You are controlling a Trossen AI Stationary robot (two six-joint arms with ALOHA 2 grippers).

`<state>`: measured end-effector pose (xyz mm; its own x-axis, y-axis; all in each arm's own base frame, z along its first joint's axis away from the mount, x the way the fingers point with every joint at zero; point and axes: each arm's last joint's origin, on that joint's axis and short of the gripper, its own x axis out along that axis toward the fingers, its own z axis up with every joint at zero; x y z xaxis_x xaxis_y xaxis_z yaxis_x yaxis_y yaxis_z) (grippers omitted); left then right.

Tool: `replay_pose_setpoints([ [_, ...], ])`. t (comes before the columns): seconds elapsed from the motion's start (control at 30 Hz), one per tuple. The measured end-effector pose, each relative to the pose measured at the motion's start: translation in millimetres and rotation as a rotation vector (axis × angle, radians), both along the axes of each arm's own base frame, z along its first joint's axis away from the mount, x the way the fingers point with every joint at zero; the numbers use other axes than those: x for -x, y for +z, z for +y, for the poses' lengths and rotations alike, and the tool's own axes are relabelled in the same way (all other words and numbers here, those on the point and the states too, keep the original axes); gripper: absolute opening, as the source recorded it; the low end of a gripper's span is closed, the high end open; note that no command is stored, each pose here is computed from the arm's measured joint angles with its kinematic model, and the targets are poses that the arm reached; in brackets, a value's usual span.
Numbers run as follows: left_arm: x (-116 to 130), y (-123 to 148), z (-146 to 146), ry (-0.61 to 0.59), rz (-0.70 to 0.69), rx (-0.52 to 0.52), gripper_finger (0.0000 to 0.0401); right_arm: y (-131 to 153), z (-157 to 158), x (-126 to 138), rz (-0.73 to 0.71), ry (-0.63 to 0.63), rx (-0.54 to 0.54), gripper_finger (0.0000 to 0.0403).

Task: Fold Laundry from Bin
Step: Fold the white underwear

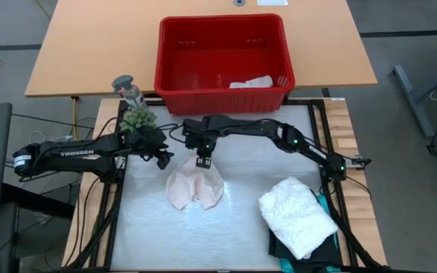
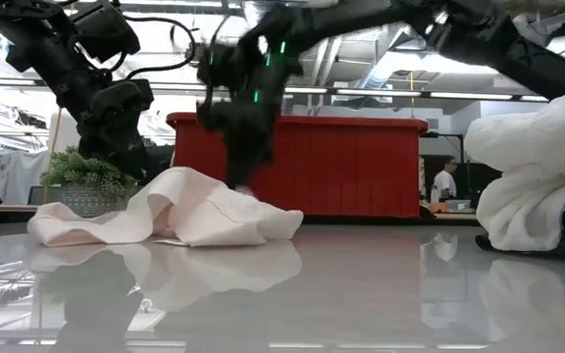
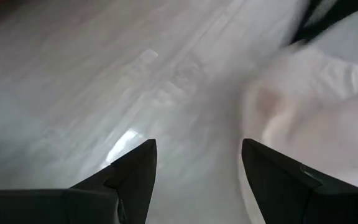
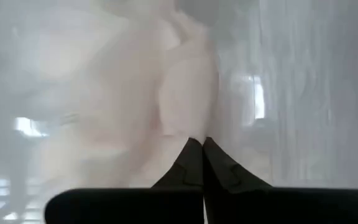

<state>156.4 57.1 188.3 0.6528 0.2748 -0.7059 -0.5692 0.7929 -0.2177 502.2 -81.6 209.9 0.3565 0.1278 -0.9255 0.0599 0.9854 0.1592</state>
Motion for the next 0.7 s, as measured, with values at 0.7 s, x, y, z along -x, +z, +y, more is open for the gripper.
replay_pose_setpoints([
  [0.7,4.2,9.3,-2.2,-0.012,-0.069,-0.009,0.0225,202.6,115.7,84.6,-0.463,0.030,-0.110,0.0015],
])
